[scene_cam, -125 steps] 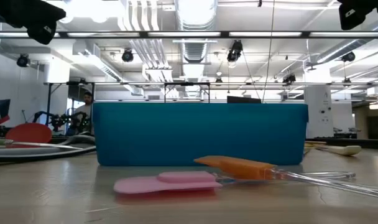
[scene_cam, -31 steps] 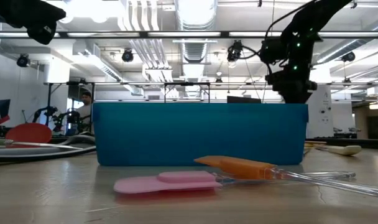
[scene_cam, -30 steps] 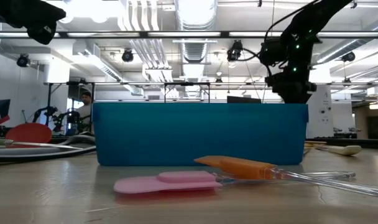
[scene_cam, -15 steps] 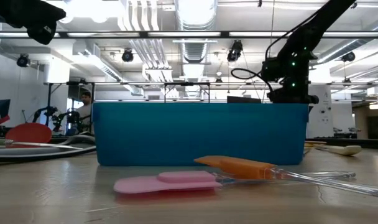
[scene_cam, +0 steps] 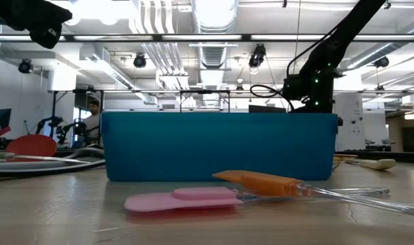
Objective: Pick & Place Kitchen Items
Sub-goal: Put the gold knife into the blue bin
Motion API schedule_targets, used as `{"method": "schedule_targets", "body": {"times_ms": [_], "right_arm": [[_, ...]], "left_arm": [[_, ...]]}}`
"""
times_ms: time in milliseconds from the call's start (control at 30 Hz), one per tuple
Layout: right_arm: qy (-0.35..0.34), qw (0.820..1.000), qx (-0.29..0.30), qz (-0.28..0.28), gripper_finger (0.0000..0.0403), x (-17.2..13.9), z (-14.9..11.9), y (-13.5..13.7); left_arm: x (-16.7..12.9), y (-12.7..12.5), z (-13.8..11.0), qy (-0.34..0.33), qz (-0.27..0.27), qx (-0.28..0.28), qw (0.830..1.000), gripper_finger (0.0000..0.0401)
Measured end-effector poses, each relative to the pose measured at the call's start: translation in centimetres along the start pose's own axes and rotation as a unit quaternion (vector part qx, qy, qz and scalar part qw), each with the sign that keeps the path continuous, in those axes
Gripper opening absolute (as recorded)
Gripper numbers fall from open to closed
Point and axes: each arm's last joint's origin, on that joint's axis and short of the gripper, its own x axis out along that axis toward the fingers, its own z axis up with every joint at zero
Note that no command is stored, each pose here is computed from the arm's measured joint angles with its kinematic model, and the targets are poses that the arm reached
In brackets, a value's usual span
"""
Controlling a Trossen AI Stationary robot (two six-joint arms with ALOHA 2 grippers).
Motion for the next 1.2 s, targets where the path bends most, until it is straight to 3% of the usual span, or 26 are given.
{"method": "schedule_targets", "body": {"times_ms": [700,1200], "right_arm": [[-0.019,0.998,0.027,-0.044,0.0182,-0.5,0.4,-1.4],[-0.015,0.997,0.068,-0.041,0.0126,-0.4,0.3,-1.7]], "left_arm": [[0.0,0.0,0.0,0.0,0.0,0.0,1.0,0.0026],[0.0,0.0,0.0,0.0,0.0,0.0,1.0,0.0026]]}}
